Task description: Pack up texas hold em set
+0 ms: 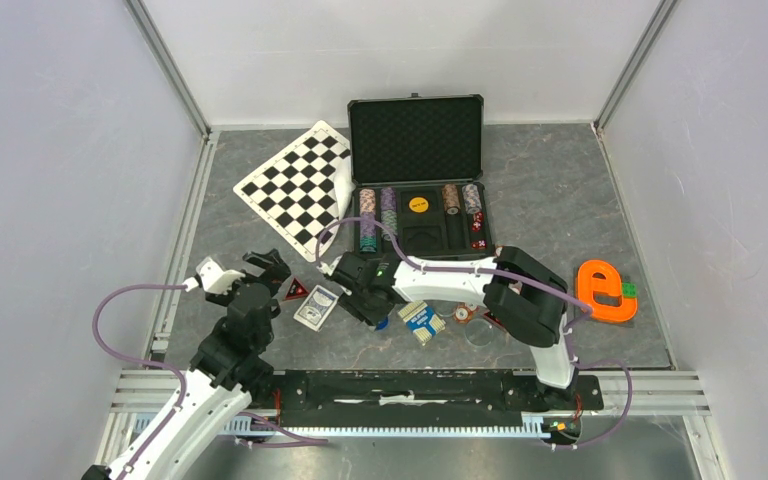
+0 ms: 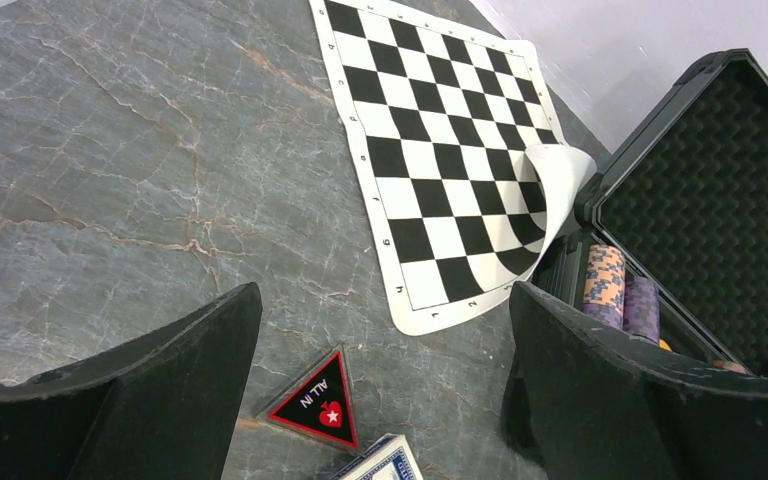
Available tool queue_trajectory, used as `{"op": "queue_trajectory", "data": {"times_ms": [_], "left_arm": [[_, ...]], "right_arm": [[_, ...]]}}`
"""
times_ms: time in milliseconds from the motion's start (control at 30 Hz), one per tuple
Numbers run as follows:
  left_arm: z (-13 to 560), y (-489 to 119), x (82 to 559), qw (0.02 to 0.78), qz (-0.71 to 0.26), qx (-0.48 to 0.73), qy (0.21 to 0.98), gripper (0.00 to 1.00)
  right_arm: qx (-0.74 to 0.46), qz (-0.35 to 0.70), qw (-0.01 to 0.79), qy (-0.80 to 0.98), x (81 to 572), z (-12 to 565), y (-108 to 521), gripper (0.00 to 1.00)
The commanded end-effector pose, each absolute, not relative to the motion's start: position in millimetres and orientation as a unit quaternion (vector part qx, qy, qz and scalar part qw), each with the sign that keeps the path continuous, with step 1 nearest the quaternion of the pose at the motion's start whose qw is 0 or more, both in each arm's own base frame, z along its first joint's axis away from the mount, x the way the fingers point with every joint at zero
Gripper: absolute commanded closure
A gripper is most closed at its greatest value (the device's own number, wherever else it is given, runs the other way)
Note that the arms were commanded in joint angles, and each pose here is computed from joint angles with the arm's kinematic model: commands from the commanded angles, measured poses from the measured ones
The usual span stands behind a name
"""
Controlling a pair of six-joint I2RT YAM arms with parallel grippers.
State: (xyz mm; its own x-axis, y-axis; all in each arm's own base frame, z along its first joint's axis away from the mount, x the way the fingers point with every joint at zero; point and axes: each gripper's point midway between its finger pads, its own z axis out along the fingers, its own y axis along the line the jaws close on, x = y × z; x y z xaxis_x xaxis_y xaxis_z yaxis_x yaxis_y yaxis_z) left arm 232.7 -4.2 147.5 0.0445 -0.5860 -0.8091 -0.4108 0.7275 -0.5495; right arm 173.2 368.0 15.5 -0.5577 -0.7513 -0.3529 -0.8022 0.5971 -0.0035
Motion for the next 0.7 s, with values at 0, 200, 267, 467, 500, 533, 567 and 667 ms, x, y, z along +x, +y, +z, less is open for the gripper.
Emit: {"op": "queue_trajectory", "data": {"times_ms": [0, 200, 267, 467, 500, 533, 567, 667], "left_arm": [[154.2, -1.6, 233.8, 0.635, -0.076, -0.373, 0.672, 0.00], [153.6, -4.6, 235.2, 0.635, -0.080, -0.366, 0.676, 0.00], [154.1, -5.3, 235.5, 0.635, -0.081, -0.364, 0.676, 0.00], [154.1, -7.2, 236.5, 0.636, -0.084, -0.359, 0.677, 0.00], [154.1, -7.1, 236.5, 0.636, -0.084, -0.359, 0.677, 0.00], [154.2, -7.5, 236.7, 0.636, -0.085, -0.359, 0.678, 0.00], [153.9, -7.6, 236.8, 0.636, -0.084, -0.359, 0.678, 0.00], [153.8, -8.4, 237.0, 0.636, -0.086, -0.358, 0.678, 0.00]], "right_arm": [[-0.451, 0.064, 0.153, 0.877, 176.3, 19.0, 364.3, 0.62], [-0.435, 0.093, 0.209, 0.871, 194.8, 60.8, 375.4, 0.62], [-0.429, 0.103, 0.225, 0.869, 203.4, 74.7, 376.1, 0.62], [-0.409, 0.112, 0.266, 0.866, 228.4, 109.8, 371.9, 0.62], [-0.405, 0.110, 0.270, 0.866, 234.2, 113.0, 369.0, 0.62], [-0.399, 0.106, 0.273, 0.869, 241.6, 115.8, 364.4, 0.62], [-0.395, 0.103, 0.277, 0.870, 248.8, 119.6, 360.2, 0.62], [-0.375, 0.088, 0.291, 0.876, 277.1, 129.1, 341.7, 0.62]]}}
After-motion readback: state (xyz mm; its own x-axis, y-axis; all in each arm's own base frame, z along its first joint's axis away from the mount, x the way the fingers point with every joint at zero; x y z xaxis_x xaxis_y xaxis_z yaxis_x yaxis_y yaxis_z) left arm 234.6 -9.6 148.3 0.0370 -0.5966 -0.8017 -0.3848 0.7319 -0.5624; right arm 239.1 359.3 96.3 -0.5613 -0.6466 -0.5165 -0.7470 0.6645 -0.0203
